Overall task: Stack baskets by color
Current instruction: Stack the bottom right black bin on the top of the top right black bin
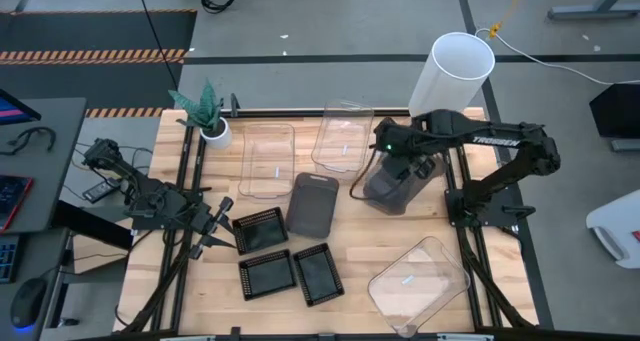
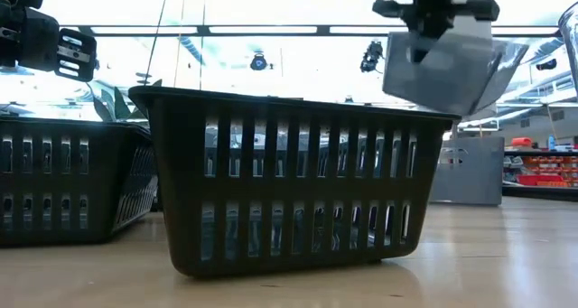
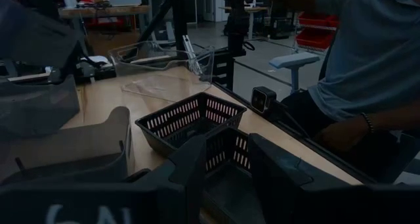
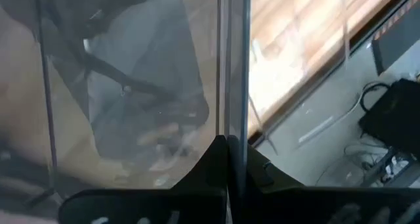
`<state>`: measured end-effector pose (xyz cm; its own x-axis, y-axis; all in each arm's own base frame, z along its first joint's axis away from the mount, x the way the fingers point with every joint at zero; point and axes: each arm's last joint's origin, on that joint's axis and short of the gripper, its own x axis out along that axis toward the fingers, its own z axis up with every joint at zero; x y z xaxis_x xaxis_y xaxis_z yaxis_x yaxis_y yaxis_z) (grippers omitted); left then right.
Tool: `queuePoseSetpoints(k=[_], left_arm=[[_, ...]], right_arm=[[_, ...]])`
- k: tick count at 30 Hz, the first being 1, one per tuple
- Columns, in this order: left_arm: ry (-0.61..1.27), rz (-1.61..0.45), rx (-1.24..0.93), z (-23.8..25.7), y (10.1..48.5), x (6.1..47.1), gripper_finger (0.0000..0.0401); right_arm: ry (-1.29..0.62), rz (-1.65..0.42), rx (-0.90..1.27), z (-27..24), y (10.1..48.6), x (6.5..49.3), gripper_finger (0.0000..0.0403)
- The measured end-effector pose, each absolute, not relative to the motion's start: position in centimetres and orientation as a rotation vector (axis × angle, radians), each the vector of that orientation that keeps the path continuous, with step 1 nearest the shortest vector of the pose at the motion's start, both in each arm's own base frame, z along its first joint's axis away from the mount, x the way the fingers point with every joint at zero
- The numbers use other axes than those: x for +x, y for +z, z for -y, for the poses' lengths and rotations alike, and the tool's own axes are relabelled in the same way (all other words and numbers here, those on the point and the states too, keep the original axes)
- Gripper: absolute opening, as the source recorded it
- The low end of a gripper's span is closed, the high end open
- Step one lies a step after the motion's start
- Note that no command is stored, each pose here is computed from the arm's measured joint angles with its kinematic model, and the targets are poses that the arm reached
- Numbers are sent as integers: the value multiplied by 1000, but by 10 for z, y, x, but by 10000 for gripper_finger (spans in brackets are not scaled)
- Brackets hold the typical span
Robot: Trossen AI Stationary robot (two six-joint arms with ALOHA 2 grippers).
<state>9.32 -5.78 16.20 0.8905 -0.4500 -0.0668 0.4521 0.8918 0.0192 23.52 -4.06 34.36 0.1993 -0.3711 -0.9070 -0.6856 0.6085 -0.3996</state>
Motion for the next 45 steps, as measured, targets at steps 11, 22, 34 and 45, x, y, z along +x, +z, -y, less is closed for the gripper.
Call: queuePoseSetpoints(k=[11, 22, 34, 45], left_arm=[[-468, -62, 35, 58, 162, 93, 121], [-468, -61, 34, 58, 162, 93, 121], [-468, -61, 35, 58, 162, 93, 121], [-468, -61, 34, 58, 162, 93, 121]], right_arm=[[454, -1474, -1057, 64, 294, 235, 4], [588, -1292, -1097, 54, 271, 245, 4], [561, -1285, -789, 48, 235, 239, 27], [357, -1327, -523, 46, 204, 233, 97]])
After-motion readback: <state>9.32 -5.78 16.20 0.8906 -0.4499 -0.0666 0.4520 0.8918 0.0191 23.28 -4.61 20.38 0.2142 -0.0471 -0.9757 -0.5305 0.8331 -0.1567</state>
